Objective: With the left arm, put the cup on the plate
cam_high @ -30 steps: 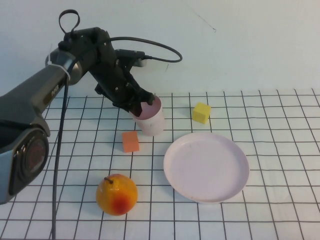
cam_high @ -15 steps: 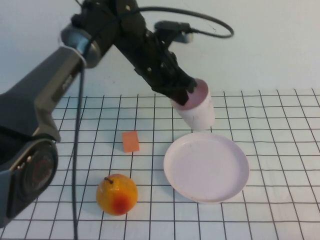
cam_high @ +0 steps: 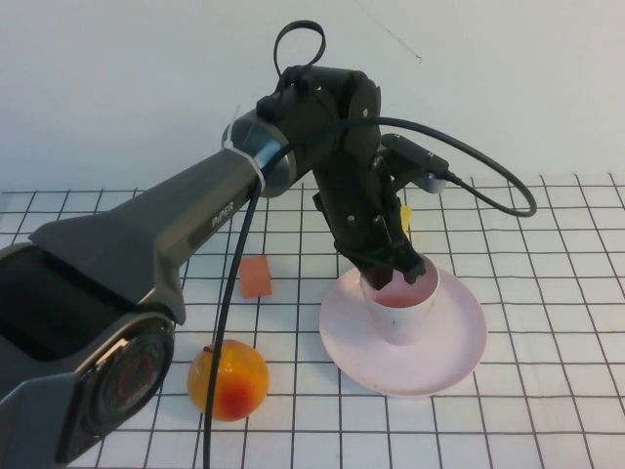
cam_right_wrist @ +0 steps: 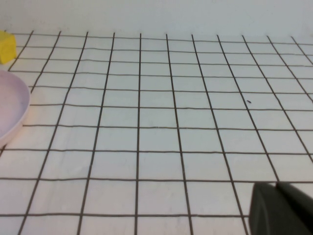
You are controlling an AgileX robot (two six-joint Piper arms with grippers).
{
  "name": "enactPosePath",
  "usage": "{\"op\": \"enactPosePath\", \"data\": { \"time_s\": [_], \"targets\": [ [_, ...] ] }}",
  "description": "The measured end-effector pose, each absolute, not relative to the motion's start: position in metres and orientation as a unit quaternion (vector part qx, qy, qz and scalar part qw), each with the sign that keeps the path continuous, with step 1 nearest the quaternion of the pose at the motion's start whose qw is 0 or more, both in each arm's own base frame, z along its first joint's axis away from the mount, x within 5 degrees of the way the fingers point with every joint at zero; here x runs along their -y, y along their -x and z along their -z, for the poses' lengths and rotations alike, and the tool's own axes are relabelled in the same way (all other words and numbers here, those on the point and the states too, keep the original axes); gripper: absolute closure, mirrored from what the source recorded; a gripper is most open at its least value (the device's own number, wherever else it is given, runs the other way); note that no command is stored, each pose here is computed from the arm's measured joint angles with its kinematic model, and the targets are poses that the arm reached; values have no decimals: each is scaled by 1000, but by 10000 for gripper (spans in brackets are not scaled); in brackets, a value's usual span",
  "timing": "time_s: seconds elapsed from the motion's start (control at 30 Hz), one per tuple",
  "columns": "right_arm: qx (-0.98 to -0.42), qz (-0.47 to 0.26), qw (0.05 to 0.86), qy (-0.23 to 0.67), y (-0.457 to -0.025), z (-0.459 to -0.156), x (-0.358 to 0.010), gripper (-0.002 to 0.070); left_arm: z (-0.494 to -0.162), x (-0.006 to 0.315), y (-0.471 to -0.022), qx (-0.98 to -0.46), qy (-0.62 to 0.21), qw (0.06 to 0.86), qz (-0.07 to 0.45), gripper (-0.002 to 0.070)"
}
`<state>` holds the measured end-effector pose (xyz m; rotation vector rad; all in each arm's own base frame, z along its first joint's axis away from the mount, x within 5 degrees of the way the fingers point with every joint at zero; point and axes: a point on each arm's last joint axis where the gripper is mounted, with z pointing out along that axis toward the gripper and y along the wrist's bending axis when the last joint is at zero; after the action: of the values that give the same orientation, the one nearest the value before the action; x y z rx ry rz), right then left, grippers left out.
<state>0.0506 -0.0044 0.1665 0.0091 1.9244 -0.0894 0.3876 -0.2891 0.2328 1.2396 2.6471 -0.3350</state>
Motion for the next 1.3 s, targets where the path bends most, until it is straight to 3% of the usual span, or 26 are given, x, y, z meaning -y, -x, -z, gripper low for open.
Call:
{"op": "enactPosePath", "data": {
  "time_s": [0.33, 0.4, 0.57, 0.63, 0.7, 0.8, 0.93, 1.13, 1.3],
  "targets": [
    [-820, 38, 571, -4, -51, -166, 4, 678, -222, 296, -387, -884, -438, 94, 136, 652],
    [-820, 38, 571, -4, -51, -166, 4, 678, -218, 296, -387, -884, -438, 88, 137, 601],
    [-820, 38, 571, -4, -51, -166, 4, 678, -217, 295, -387, -885, -439, 85, 134, 316],
    [-820, 38, 571, -4, -51, -166, 4, 678, -216, 294, -388, -887, -437, 86, 126, 246],
    [-820, 38, 571, -4, -51, -166, 4, 678, -218, 292, -390, -890, -433, 91, 110, 225],
    [-820, 38, 571, -4, -51, -166, 4, 678, -229, 288, -397, -894, -426, 117, 69, 256],
    [-820, 38, 571, -4, -51, -166, 4, 678, -271, 276, -404, -895, -408, 180, 34, 344],
    [-820, 38, 571, -4, -51, -166, 4, 678, -363, 235, -401, -886, -360, 288, 47, 593],
    [-820, 38, 571, -4, -51, -166, 4, 678, -432, 194, -377, -875, -314, 360, 72, 664]
  ]
}}
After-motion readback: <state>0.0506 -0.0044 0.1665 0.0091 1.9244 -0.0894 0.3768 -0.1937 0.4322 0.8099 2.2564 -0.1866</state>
